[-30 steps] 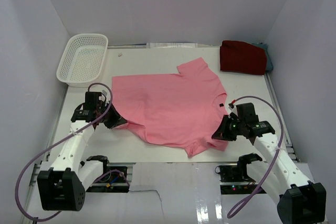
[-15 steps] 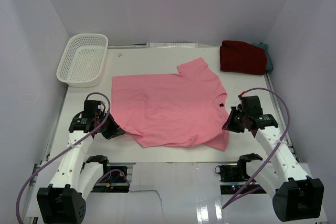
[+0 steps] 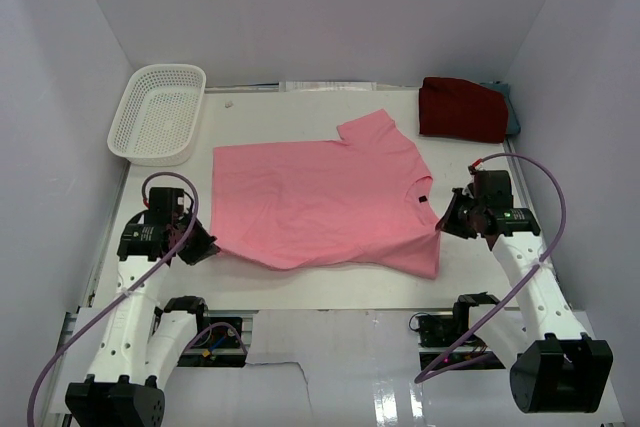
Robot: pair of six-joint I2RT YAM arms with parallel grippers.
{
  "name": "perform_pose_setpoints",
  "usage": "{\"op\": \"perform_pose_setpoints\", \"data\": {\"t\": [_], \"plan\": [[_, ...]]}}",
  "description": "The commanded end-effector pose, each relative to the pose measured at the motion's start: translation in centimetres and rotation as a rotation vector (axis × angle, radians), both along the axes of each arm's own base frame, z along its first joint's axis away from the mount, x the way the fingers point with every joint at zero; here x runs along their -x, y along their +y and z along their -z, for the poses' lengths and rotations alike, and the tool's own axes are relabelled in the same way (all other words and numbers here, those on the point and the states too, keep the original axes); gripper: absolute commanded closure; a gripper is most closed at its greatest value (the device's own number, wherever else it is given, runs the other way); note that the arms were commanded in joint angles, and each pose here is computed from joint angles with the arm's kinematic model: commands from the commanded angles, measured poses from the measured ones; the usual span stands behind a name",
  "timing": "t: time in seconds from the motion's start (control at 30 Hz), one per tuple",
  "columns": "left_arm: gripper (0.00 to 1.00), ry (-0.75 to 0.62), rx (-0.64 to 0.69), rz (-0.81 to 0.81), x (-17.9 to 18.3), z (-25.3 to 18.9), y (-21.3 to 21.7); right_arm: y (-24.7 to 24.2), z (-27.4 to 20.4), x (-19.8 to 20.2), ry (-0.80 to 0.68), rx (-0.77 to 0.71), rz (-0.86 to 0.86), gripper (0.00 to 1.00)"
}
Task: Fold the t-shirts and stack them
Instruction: Fold the flattened tshirt in 1/3 of the way
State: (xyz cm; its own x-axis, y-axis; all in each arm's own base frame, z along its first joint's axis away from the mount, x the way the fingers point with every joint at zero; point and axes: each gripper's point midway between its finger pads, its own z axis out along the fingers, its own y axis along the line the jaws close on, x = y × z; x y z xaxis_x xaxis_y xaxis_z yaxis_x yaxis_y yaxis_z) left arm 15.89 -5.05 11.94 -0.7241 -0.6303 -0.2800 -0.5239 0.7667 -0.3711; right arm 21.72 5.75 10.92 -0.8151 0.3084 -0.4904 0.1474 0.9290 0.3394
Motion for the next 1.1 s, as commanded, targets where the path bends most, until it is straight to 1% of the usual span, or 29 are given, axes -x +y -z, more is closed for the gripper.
{"op": "perform_pose_setpoints", "data": {"t": [0.0, 0.07, 0.1, 0.17, 0.43, 0.57, 0.7, 0.87, 1.07], "plan": [[1.0, -0.05, -0.106, -0.087, -1.0, -2.4, 2.3, -0.6, -1.9, -1.7, -0.072, 0.031, -0.01, 0.92], [1.0, -0.059, -0.135, -0.1, -1.2, -3.2, 2.9, -0.7, -2.2, -2.0, -0.078, 0.03, -0.012, 0.92], [1.0, -0.052, -0.165, -0.113, -1.2, -3.2, 3.5, -0.7, -2.3, -2.2, -0.078, 0.031, -0.012, 0.92], [1.0, -0.031, -0.182, -0.115, -1.0, -2.6, 3.8, -0.5, -2.8, -2.6, -0.09, 0.027, -0.024, 0.92], [1.0, 0.036, -0.105, -0.106, 0.1, 1.0, 2.4, 0.0, -4.8, -4.8, -0.139, 0.008, -0.045, 0.92], [1.0, 0.038, -0.105, -0.101, 0.2, 1.0, 2.3, 0.0, -5.9, -5.8, -0.161, 0.01, -0.048, 0.92], [1.0, 0.069, -0.102, -0.079, 0.4, 1.6, 2.2, 0.1, -6.8, -6.5, -0.185, 0.006, -0.049, 0.92], [1.0, 0.078, -0.11, -0.073, -0.6, 1.8, 2.2, 0.4, -7.1, -7.4, -0.191, -0.001, -0.064, 0.92], [1.0, 0.067, -0.133, -0.078, -2.5, 1.6, 2.6, 1.6, -7.8, -8.7, -0.218, -0.059, -0.103, 0.92]]}}
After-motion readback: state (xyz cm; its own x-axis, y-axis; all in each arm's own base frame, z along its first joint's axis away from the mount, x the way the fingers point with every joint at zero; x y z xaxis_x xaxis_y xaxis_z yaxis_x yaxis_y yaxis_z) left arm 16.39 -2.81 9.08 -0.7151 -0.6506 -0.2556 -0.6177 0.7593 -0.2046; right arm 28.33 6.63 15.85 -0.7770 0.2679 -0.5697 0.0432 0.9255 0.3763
